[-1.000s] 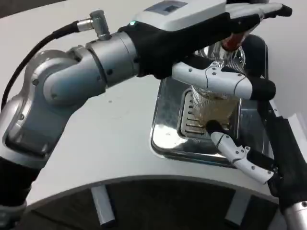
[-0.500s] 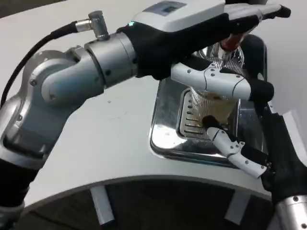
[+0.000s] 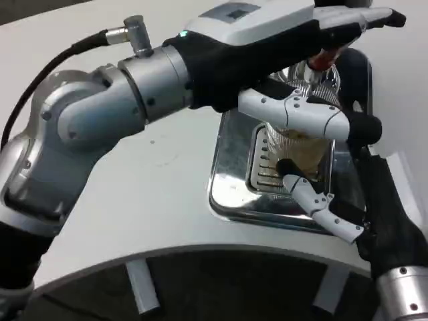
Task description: Grasp the cup under the faucet to collect the drink, then remove the cup.
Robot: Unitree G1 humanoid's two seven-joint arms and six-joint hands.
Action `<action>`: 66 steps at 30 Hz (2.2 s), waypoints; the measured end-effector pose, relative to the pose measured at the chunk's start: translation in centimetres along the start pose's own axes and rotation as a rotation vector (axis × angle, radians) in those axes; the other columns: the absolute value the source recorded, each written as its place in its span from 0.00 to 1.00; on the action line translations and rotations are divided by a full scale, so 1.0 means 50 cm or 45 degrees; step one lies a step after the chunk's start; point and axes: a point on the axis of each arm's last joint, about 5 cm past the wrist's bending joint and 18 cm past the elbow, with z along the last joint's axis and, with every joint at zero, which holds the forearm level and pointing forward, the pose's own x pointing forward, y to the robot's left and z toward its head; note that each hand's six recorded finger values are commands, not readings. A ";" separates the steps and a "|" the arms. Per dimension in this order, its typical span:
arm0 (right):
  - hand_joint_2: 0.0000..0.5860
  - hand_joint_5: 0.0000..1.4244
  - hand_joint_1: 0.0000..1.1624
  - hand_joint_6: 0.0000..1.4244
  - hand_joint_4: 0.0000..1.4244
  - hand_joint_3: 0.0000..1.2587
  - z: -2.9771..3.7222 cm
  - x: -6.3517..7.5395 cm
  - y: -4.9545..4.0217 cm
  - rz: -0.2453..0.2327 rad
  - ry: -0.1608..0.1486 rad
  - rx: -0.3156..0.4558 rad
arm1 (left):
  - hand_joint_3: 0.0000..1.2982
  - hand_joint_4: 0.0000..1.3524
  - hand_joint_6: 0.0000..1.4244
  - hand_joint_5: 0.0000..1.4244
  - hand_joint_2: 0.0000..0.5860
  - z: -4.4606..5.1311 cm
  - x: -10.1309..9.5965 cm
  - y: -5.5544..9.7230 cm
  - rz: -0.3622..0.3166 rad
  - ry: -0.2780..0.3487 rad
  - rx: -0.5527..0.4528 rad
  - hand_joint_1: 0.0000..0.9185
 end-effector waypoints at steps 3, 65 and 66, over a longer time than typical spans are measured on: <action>0.47 0.00 0.52 0.00 0.00 0.00 0.000 0.004 0.002 -0.006 -0.003 0.003 | 0.07 0.00 0.12 0.03 0.09 0.000 0.000 0.000 -0.001 0.000 0.000 0.00; 0.45 0.00 0.56 0.00 0.00 0.00 -0.018 0.081 0.041 -0.056 0.042 0.017 | 0.07 0.00 0.13 0.04 0.11 -0.015 0.002 0.009 -0.004 -0.008 0.023 0.00; 0.45 0.00 0.56 0.00 0.00 0.00 -0.018 0.081 0.041 -0.055 0.043 0.017 | 0.07 0.00 0.13 0.04 0.11 -0.015 0.002 0.010 -0.004 -0.009 0.025 0.00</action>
